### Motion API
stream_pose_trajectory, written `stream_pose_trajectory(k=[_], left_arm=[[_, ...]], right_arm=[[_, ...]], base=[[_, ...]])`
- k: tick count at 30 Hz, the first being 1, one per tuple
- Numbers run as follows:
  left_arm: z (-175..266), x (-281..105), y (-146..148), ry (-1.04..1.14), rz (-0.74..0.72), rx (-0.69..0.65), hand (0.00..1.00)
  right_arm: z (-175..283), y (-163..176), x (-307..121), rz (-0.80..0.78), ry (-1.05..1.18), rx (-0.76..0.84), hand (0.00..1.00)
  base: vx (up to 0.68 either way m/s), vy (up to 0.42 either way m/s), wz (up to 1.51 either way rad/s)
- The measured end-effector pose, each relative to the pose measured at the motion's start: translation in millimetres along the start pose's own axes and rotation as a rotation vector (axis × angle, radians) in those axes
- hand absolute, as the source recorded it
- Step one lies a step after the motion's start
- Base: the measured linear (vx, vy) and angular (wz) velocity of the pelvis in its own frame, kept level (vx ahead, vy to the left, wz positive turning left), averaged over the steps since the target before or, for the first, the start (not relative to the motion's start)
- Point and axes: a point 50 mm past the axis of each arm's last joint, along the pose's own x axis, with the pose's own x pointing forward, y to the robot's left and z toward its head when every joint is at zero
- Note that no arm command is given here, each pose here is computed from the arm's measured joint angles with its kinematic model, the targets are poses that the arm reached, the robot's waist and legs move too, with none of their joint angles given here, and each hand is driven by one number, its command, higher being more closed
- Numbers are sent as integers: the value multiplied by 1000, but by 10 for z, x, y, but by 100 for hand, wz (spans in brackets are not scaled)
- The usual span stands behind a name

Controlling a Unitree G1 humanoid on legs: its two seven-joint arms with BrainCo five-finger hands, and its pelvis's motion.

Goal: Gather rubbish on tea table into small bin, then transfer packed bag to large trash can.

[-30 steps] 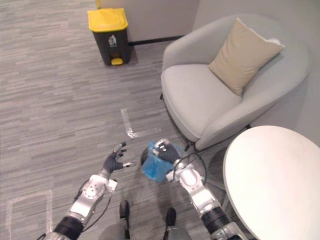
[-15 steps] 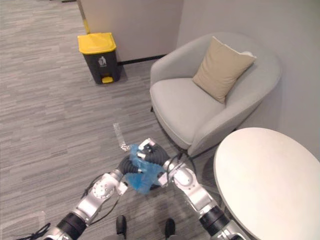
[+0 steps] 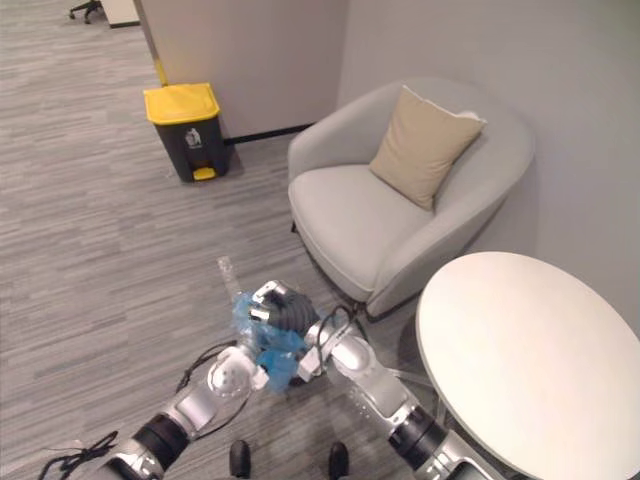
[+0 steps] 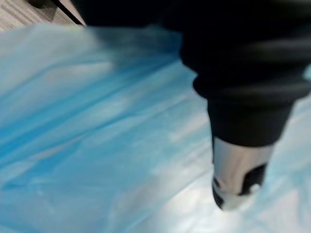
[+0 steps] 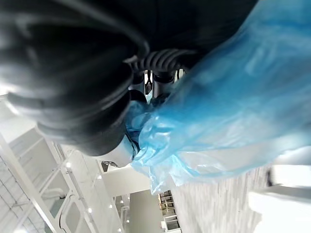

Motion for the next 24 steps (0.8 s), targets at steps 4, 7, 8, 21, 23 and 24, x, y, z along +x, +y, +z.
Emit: stream_pose_trajectory(k=[4, 7, 8, 21, 23, 24], left_arm=[[-31, -5, -23, 16, -4, -3, 100], [-44, -16, -46, 24, -7, -15, 100], [-65, -30, -60, 35, -6, -34, 100], [-195, -135, -115, 120, 31, -186, 100], [-254, -174, -62, 144, 67, -204, 100], [-265, -184, -56, 148, 73, -208, 100]], right_arm=[[9, 41, 36, 2, -15, 17, 100], [13, 51, 45, 4, -19, 19, 100], [13, 51, 45, 4, -19, 17, 100], [98, 63, 57, -48, -66, -330, 0], [111, -35, -10, -114, -64, -435, 0], [112, -55, -25, -126, -62, -454, 0]], base=[[8, 0, -6], [0, 0, 0], [0, 0, 0], [0, 1, 1], [0, 0, 0], [0, 0, 0]])
